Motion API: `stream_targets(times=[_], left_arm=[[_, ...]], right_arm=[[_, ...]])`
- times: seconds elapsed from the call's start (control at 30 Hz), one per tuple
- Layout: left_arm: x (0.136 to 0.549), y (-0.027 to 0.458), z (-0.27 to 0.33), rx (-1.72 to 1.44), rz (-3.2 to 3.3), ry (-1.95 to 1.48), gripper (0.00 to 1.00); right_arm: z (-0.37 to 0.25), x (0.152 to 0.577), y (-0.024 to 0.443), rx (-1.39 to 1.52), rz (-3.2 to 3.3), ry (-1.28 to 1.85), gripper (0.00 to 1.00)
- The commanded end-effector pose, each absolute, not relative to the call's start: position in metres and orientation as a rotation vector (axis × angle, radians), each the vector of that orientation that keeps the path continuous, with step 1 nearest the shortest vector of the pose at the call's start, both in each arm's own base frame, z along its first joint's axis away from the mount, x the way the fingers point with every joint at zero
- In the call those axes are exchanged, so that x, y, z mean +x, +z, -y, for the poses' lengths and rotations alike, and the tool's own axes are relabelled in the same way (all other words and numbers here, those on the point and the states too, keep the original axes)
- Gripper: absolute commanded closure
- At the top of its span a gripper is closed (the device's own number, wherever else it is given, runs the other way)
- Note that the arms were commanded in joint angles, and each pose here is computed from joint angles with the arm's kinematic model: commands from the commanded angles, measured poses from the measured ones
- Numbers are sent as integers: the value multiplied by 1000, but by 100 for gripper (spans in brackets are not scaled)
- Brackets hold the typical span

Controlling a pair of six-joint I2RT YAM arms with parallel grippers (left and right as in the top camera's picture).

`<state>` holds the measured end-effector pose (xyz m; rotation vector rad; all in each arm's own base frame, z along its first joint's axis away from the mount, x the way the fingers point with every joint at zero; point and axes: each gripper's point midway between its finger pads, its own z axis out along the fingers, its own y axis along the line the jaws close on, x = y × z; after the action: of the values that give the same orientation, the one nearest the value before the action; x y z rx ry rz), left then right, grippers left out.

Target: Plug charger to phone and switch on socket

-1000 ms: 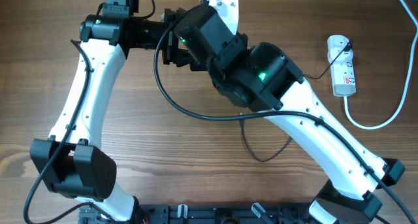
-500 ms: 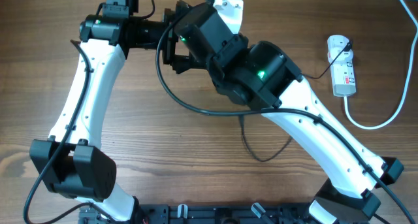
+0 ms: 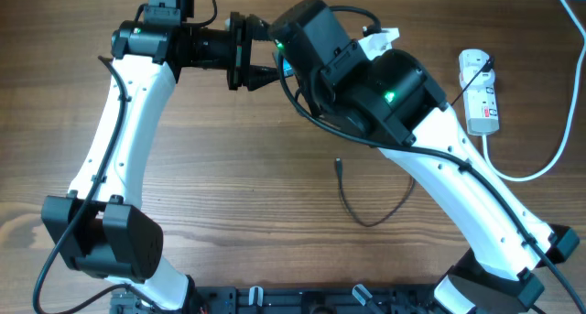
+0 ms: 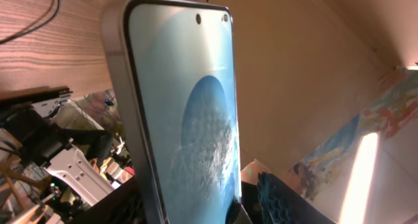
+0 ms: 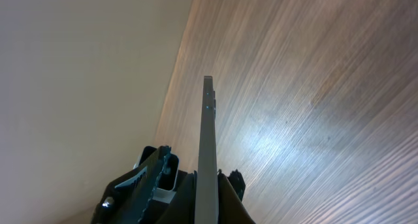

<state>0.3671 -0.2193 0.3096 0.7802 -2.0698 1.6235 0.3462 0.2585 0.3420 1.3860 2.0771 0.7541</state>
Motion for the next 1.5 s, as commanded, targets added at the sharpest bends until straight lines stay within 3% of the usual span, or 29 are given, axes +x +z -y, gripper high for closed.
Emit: stream_targets(times=[0.0, 0.13, 0.7, 0.83, 0.93, 0.97, 1.07, 1.13, 1.17, 1.2, 1.3, 1.37, 1.47], left_arm=[[361, 324, 220, 749, 2089, 1654, 50], [361, 324, 220, 749, 2089, 1655, 62], [361, 324, 220, 748, 2088, 1655, 76], [361, 324, 220, 748, 2088, 1655, 83], [361, 324, 220, 748, 2088, 1655, 96], [361, 324, 220, 748, 2088, 1655, 96], [361, 324, 220, 748, 2088, 1655, 96], [362, 323, 220, 752, 2093, 1654, 96], [363, 321, 219, 764, 2105, 1650, 96], [367, 317, 217, 783, 2141, 1646, 96], [372, 313, 213, 784, 2192, 1654, 96], [372, 313, 213, 739, 2229, 1676, 96], [381, 302, 207, 732, 2364, 1671, 96]], right_arm=[[-254, 341, 357, 1530, -1980, 861, 96], [-254, 341, 357, 1634, -1922, 895, 96], [-262, 337, 355, 1636, -1975, 926, 96], [-264, 335, 354, 1633, -1994, 931, 96], [-264, 335, 353, 1596, -2018, 916, 95], [-263, 334, 353, 1584, -2024, 904, 94], [-246, 336, 351, 1557, -1984, 808, 53], [-234, 337, 354, 1486, -1975, 738, 42], [-229, 337, 359, 1384, -2001, 698, 32], [-218, 340, 371, 1107, -2071, 582, 16], [-196, 343, 382, 698, -2184, 396, 10], [-175, 339, 375, 417, -2301, 238, 0], [-135, 329, 348, 250, -2484, 54, 0]])
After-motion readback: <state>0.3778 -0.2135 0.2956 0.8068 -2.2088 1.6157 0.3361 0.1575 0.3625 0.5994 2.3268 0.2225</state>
